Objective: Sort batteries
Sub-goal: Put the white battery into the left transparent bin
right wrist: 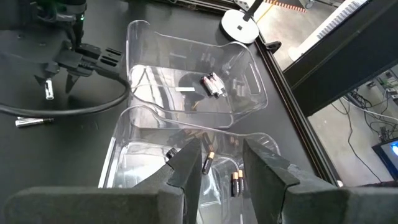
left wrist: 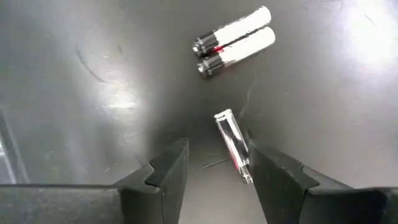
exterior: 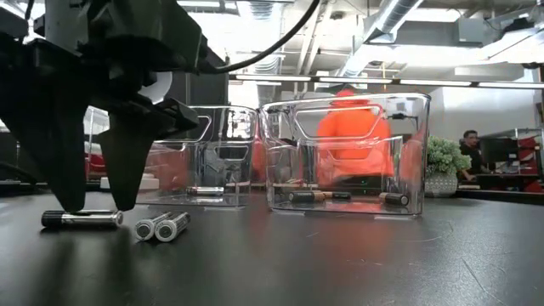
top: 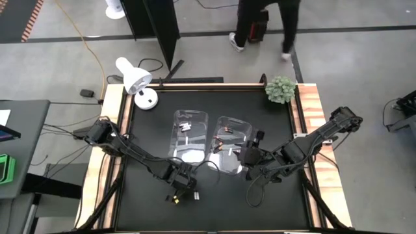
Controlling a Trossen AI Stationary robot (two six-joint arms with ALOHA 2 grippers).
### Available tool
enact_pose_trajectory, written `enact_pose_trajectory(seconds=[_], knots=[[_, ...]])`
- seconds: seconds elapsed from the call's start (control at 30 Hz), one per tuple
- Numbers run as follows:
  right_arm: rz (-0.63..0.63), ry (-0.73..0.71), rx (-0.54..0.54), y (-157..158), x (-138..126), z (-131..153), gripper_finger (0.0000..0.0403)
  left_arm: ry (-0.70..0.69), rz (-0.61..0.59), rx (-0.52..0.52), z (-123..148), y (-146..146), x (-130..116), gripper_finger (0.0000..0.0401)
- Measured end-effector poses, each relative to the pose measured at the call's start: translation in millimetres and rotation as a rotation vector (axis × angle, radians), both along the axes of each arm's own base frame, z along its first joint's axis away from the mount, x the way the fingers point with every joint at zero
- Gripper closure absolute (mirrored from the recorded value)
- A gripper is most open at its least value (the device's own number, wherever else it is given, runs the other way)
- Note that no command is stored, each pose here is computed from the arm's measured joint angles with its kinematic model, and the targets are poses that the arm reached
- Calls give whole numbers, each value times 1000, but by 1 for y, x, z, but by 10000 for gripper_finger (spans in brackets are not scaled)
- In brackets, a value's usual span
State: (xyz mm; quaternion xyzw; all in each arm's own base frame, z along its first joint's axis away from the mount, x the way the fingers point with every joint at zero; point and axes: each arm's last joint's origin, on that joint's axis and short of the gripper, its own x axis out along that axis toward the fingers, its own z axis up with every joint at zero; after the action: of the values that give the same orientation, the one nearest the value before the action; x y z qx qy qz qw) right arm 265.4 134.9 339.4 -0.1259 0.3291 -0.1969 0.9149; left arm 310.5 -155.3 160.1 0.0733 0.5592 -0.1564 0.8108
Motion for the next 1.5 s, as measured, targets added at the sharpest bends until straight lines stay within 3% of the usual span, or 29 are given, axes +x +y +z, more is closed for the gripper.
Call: enact_pose_trajectory(seconds=[0.67, 1.03, 1.13, 1.5], knots=[[8, 7, -11, 0, 0, 0, 271, 49, 78, -115, 0, 1, 2, 237], [9, 7, -13, 0, 0, 0, 271, 100, 100, -35, -28, 0, 6, 238], [9, 7, -13, 0, 0, 0, 271, 89, 94, -3, -28, 1, 5, 254], [8, 6, -12, 0, 0, 0, 271, 90, 84, 41, -30, 3, 4, 369]])
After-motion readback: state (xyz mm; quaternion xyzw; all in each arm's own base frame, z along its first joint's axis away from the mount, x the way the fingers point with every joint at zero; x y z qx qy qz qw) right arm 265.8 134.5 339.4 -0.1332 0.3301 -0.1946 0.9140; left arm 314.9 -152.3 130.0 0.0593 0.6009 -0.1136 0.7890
